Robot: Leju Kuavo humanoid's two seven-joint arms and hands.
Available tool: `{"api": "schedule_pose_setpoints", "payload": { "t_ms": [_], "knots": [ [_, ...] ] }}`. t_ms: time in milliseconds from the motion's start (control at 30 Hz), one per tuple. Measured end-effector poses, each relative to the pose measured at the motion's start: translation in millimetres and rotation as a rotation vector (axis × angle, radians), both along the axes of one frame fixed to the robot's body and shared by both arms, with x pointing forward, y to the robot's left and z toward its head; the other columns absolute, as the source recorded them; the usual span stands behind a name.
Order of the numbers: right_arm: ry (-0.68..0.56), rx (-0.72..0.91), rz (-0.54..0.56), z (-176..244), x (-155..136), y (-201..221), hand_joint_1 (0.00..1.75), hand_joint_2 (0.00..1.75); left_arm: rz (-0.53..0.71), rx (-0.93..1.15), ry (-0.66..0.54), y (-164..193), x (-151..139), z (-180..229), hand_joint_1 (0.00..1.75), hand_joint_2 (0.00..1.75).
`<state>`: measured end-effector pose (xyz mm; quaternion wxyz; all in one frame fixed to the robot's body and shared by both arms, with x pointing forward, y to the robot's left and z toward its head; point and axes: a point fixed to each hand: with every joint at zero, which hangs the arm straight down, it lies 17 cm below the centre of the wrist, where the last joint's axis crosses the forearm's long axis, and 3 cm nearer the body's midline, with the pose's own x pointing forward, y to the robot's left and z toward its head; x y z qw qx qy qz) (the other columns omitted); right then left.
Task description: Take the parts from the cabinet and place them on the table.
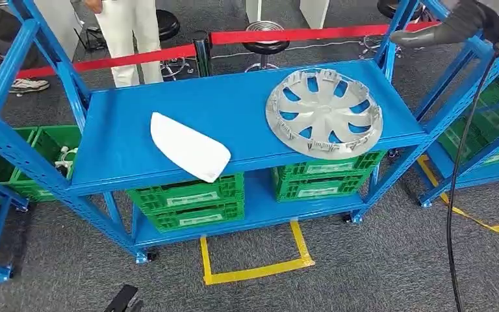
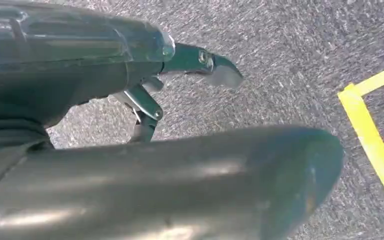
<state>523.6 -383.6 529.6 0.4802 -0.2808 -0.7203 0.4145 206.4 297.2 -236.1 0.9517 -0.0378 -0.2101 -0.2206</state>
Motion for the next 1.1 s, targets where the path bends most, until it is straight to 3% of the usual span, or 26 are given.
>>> {"api": "schedule_pose_setpoints", "payload": {
  "t_ms": [300,700,967,1100],
  "knots": [
    [0.019,-0.002,-0.024,-2.5,1.3,-3.7,0.00,1.75,-0.003,0.024,0.010,6.5,0.4,-0.7,0.00,0.00],
    [0.097,0.019,-0.039,-53.2,0.1,-0.7,0.00,1.75,0.041,0.088,0.060,47.9,-30.3,-8.8,0.00,0.00],
    [0.123,0.014,-0.018,-70.5,-8.6,3.2,0.00,1.75,0.058,0.102,0.019,63.1,-21.0,-3.6,0.00,0.00],
    [0.091,0.032,-0.029,-52.9,-14.1,-2.3,0.00,1.75,0.053,0.079,0.001,55.6,-10.1,0.1,0.00,0.00]
  ]
}}
